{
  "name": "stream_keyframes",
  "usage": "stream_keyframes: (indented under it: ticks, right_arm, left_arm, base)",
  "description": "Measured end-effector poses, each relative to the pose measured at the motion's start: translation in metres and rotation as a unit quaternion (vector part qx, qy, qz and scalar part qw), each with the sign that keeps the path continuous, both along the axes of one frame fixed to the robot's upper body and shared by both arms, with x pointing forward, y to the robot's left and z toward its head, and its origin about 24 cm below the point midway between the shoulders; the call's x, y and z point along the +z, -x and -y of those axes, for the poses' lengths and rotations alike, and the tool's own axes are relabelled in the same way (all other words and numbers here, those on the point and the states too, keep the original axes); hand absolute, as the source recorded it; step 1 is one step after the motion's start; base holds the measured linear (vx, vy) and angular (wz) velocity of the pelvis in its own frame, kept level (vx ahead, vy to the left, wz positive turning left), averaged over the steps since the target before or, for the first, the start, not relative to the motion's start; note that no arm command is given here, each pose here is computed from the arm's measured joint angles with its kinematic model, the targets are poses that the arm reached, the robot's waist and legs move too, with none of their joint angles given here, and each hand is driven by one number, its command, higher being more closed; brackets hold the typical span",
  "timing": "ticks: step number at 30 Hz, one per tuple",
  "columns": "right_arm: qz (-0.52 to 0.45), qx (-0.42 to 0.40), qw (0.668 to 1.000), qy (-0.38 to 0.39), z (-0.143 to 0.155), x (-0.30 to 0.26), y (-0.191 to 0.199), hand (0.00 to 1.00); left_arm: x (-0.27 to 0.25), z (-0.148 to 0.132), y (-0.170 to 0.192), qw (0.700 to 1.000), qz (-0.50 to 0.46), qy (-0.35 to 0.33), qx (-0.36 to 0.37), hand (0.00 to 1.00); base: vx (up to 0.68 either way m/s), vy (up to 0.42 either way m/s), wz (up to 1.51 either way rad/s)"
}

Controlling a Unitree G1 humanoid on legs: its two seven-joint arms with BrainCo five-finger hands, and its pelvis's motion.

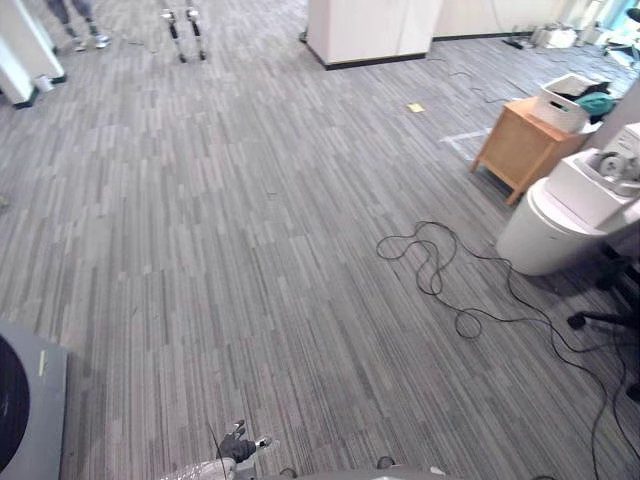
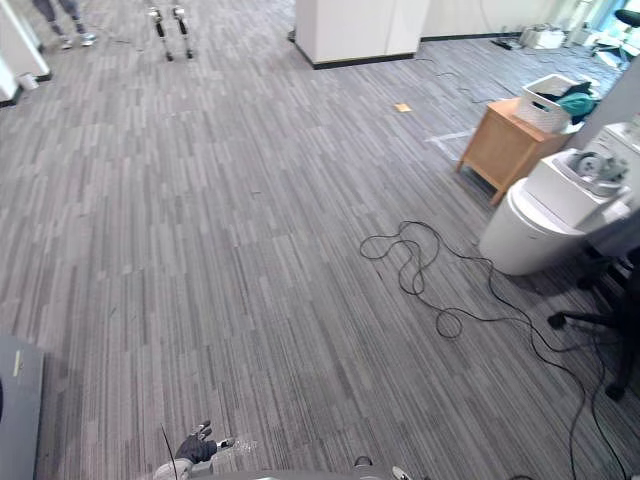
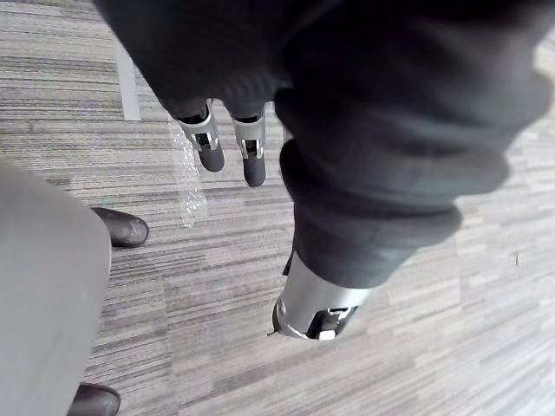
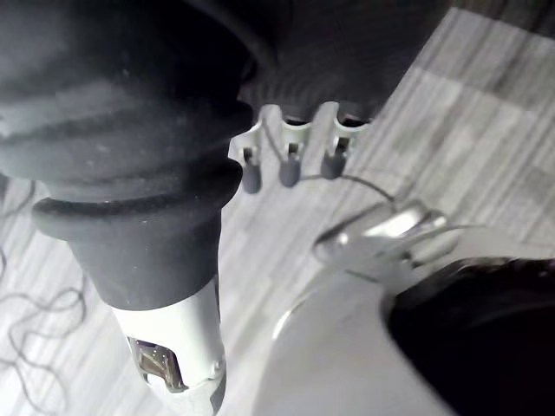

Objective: Organize washtable

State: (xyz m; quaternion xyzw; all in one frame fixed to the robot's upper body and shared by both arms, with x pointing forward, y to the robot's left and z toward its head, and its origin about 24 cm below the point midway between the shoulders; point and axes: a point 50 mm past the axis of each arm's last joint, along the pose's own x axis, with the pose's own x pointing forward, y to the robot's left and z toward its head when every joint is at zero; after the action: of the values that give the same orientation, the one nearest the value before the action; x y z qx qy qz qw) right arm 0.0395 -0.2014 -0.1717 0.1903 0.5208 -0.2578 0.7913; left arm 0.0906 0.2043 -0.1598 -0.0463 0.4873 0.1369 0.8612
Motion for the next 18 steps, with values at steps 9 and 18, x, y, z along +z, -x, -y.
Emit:
stream_keyframes:
  ticks: [9, 18]
  right_arm:
    - [0.052, 0.064, 0.997, 0.002, -0.013, 0.005, -0.039, 0.0]
    - [0.087, 0.078, 0.993, 0.014, -0.01, 0.011, -0.057, 0.0]
  left_arm:
    - [0.002, -0.001, -0.003, 1.0, 0.015, -0.002, 0.007, 0.0]
    - [0.013, -0.019, -0.023, 0.998, 0.045, -0.037, -0.026, 0.0]
  base:
    - [0.0, -0.014, 0.14]
    - [-0.02, 0.12, 0.04]
